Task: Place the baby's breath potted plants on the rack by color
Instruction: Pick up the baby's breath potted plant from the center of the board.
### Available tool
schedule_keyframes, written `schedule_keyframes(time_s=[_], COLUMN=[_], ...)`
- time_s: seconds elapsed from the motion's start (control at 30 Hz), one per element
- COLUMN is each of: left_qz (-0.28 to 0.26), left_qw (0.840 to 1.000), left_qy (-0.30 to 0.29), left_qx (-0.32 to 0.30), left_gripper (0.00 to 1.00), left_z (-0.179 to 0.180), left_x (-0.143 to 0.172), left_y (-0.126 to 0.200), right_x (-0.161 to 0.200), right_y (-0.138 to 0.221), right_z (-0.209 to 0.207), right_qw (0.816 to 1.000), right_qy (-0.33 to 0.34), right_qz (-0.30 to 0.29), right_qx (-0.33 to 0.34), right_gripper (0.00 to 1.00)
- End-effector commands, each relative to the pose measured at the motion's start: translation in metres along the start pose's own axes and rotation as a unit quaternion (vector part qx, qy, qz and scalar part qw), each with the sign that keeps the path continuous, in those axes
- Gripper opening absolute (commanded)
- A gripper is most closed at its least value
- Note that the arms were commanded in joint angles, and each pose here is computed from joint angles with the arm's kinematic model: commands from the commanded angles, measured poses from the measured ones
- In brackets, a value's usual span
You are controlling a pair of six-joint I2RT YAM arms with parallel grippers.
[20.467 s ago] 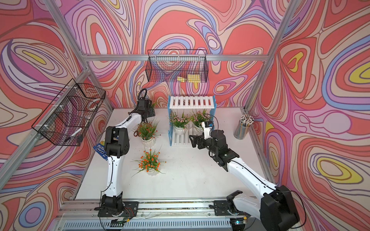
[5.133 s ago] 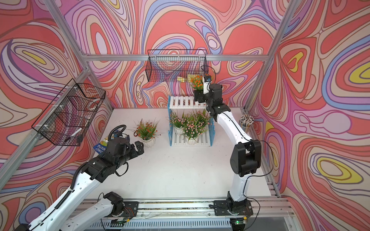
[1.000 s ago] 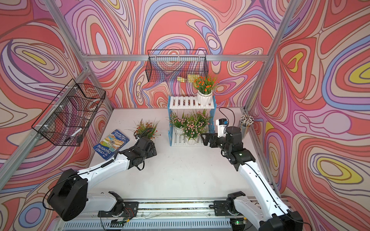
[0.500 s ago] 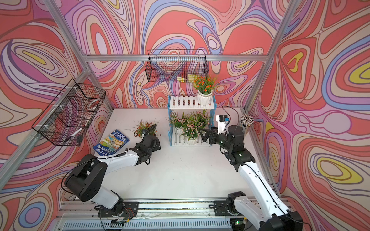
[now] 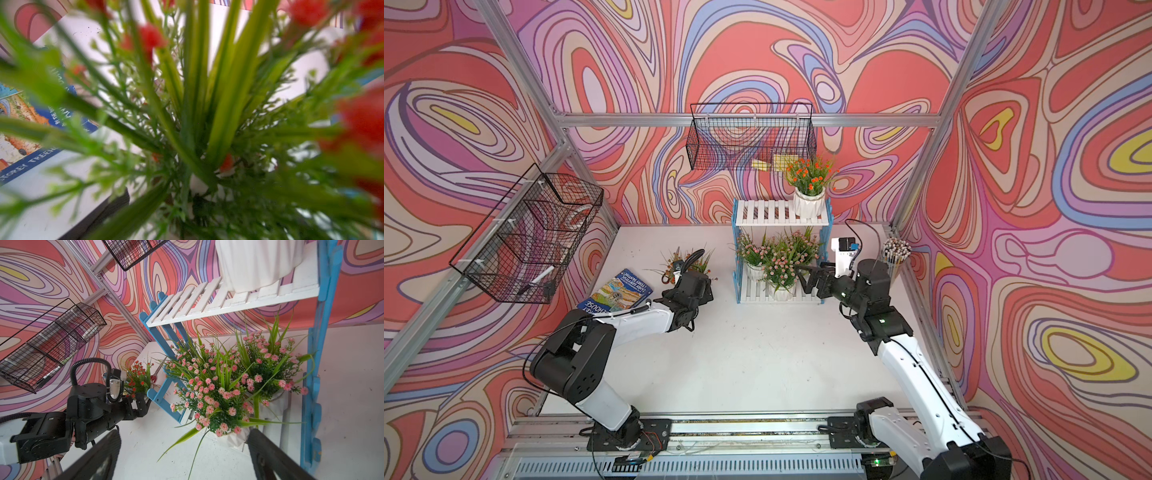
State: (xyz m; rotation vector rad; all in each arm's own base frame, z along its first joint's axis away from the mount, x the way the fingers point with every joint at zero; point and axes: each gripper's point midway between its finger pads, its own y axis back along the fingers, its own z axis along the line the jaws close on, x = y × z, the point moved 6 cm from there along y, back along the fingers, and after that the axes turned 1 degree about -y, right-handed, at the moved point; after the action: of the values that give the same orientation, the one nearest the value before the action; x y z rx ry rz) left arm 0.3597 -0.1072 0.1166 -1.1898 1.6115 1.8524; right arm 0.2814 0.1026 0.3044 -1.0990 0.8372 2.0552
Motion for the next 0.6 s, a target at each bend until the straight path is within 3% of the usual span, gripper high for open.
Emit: schedule_keyframes(time_s=[0.0, 0.57], left_qz=[0.0, 0.018], left_qw=[1.0, 0.999], left_qy=[0.017, 0.024], left_qx=[-0.024, -0.027], left_gripper=[1.0, 1.0], left_z=[0.004, 0.001], left_x=[-0.007, -0.018], left_y=[-0.01, -0.034], right_x=[-0.005, 0.001], right_y=[0.001, -0.003], right_z=[0.003, 0.0], right_qw=[1.0, 1.0], right_qy=[0.009, 0.007], right_qz=[-0.007, 0.004], right_qx=[-0.007, -0.005], right_gripper=[0.98, 0.98])
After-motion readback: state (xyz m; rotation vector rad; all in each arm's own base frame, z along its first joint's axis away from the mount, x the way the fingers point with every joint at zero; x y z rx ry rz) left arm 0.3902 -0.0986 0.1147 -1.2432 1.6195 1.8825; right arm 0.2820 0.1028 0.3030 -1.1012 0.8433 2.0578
